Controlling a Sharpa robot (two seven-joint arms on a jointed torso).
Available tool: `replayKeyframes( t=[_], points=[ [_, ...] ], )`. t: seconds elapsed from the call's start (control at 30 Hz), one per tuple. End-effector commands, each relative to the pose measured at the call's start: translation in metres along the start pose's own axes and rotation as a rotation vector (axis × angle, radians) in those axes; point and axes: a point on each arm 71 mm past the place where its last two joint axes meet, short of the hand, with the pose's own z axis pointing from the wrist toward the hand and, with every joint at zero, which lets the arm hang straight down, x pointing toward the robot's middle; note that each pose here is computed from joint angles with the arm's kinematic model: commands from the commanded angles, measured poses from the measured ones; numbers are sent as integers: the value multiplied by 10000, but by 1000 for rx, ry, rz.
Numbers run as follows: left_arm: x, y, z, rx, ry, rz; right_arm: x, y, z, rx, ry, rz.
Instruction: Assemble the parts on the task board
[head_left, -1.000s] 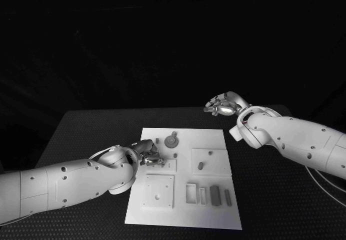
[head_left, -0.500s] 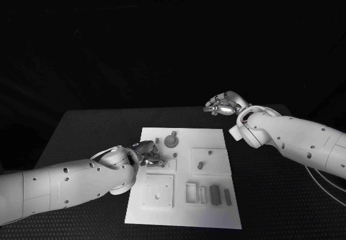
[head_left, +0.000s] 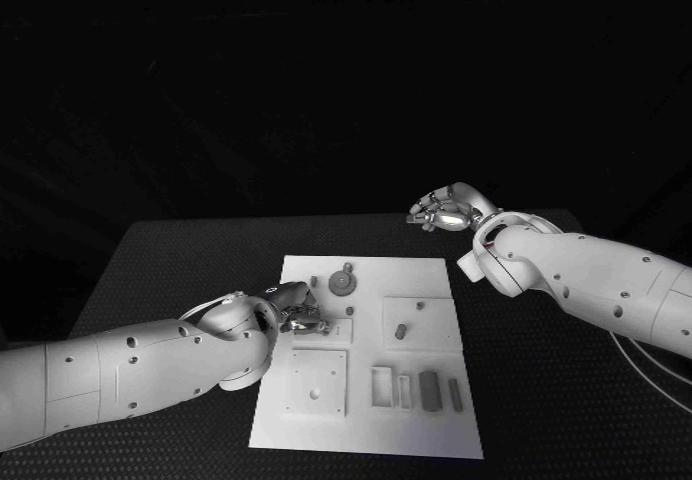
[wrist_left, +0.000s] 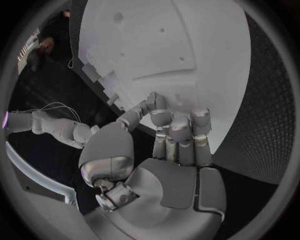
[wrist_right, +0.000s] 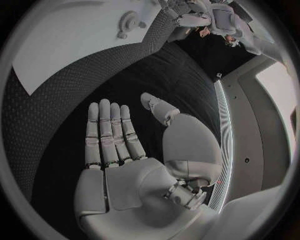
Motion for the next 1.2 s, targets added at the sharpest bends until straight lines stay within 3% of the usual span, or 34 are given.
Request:
replayKeyframes(
  t=[0.03,1.2],
  points=[
    [-5,-18,-4,13,-19,-1,9,8,-2,-11,11,0],
    [-16,11,15,10,-28,4,16,9,2,-11,13,0]
  ],
)
